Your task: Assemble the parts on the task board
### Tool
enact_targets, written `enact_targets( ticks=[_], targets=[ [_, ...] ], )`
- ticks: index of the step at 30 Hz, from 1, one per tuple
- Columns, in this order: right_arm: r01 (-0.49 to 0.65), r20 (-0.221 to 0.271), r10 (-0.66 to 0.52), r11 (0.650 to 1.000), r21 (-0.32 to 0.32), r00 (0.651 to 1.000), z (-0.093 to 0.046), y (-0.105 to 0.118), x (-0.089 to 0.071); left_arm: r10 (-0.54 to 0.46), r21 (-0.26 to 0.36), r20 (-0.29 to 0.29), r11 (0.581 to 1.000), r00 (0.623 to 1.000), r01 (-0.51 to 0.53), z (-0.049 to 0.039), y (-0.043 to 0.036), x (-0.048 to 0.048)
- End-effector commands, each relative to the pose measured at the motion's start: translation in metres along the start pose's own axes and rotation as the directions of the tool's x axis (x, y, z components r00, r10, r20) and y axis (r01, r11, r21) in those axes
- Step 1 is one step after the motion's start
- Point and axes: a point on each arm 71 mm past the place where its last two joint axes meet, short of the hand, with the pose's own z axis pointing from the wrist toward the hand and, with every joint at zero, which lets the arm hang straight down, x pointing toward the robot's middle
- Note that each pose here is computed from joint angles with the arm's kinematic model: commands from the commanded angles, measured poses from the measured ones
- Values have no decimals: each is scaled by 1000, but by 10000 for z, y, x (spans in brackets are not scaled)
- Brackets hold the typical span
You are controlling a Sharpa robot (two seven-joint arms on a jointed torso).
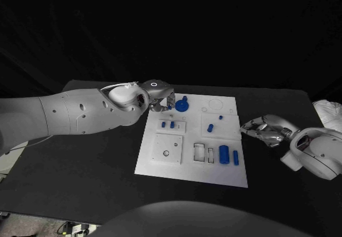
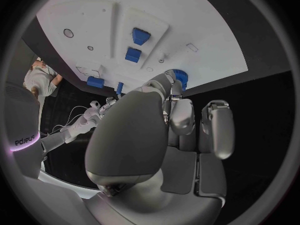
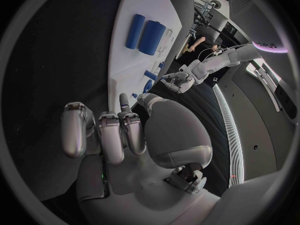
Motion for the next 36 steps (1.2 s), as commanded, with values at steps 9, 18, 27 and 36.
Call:
enact_targets(
  ticks=[9, 18, 27, 36],
  targets=[
    [-4, -25, 4, 1000, 8, 1000, -2, -30, 49, -33, -7, -42, 999, 999, 33, 4, -31, 23],
    [-5, -24, 5, 1000, 7, 1000, -3, -30, 52, -38, -5, -67, 999, 997, 38, 38, -59, 88],
    [-5, -22, 5, 1000, 6, 1000, -7, -30, 52, -37, -12, -94, 999, 995, 36, 57, -68, 132],
    [-5, -21, 5, 1000, 4, 1000, -3, -24, 54, -29, -9, -105, 1000, 994, 28, 64, -77, 151]
  ],
)
